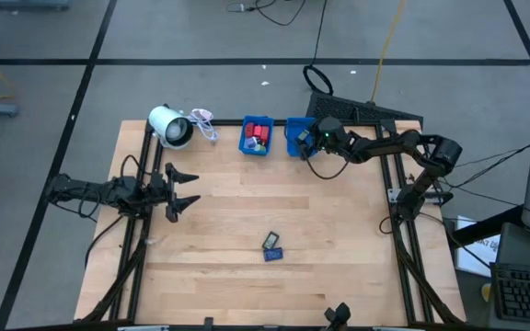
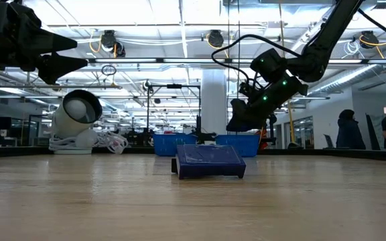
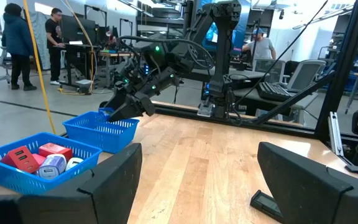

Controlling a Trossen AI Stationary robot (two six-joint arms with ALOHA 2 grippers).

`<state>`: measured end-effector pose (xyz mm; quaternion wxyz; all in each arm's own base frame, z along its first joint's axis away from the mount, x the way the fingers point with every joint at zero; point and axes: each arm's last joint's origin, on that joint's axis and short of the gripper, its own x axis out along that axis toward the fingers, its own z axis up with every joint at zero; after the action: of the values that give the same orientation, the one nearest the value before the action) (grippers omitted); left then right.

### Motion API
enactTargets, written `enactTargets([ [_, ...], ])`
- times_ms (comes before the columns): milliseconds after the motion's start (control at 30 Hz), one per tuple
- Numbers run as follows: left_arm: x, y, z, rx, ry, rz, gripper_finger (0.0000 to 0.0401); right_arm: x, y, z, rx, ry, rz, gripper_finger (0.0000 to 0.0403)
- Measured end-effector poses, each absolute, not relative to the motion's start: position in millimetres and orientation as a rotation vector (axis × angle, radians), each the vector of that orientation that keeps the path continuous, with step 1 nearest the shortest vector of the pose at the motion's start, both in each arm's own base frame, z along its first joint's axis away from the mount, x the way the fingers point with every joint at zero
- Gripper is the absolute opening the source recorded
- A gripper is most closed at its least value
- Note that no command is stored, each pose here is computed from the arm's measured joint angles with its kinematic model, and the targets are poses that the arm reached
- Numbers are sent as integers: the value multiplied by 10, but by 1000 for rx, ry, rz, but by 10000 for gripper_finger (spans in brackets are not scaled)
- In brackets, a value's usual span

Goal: Pick & Place Office items
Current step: Put the top blue digital clock into the right basket, then put the blue digital clock into the right basket

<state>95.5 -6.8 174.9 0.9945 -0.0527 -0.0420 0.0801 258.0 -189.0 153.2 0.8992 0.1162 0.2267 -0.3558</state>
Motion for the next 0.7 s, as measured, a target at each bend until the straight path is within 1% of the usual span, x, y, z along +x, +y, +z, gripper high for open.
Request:
enactTargets([
  [367, 956, -67, 1749, -106, -84, 161, 324, 2576, -1888, 1525, 235, 480, -736, 344],
  [700, 955, -68, 1749, -106, -84, 161, 324, 2647, -1805, 1544, 203, 469, -696, 347],
])
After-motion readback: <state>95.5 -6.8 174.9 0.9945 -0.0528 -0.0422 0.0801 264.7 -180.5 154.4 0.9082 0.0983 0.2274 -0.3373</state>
